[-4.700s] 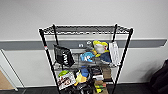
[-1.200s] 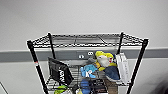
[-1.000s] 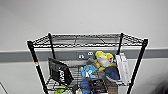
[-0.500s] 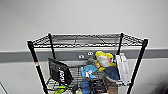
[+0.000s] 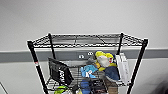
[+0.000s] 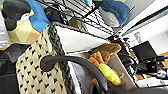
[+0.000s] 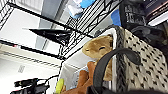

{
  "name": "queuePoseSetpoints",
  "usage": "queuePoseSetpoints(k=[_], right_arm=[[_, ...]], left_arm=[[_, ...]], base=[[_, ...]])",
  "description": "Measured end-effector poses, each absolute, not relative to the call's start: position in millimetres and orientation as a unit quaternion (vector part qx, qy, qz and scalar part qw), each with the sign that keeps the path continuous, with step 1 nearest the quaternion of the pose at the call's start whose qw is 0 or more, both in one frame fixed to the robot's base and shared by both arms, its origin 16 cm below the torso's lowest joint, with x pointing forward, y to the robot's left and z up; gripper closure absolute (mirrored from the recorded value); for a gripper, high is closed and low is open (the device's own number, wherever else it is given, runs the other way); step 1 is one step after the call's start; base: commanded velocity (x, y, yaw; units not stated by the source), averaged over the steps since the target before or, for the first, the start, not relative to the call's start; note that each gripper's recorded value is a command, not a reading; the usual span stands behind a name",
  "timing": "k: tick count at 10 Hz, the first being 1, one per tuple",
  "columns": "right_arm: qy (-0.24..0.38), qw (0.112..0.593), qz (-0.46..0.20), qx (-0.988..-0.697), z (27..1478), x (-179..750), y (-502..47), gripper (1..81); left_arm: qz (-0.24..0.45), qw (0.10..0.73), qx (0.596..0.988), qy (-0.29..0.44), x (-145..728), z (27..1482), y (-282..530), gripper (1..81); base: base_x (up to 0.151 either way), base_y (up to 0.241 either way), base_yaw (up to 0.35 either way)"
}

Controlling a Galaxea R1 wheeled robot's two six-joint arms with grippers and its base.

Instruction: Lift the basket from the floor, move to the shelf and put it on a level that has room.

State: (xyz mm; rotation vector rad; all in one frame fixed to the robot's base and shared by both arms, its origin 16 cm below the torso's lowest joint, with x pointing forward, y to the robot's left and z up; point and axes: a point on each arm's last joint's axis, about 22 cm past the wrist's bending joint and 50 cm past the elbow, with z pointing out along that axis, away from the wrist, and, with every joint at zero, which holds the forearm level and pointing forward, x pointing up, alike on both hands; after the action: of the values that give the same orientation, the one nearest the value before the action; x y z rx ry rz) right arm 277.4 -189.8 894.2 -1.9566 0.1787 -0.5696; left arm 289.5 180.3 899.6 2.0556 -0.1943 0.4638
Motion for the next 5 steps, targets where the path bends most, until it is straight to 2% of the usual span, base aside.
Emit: queuePoseSetpoints(k=[5], right_arm=[[0.047,0.541,-0.269,-0.795,964.6,297.4,-189.3,81.1]], left_arm=[[0.239,0.503,0.822,-0.117,298.7,977.4,179.2,81.1]], base=[[0.000,0.000,0.000]])
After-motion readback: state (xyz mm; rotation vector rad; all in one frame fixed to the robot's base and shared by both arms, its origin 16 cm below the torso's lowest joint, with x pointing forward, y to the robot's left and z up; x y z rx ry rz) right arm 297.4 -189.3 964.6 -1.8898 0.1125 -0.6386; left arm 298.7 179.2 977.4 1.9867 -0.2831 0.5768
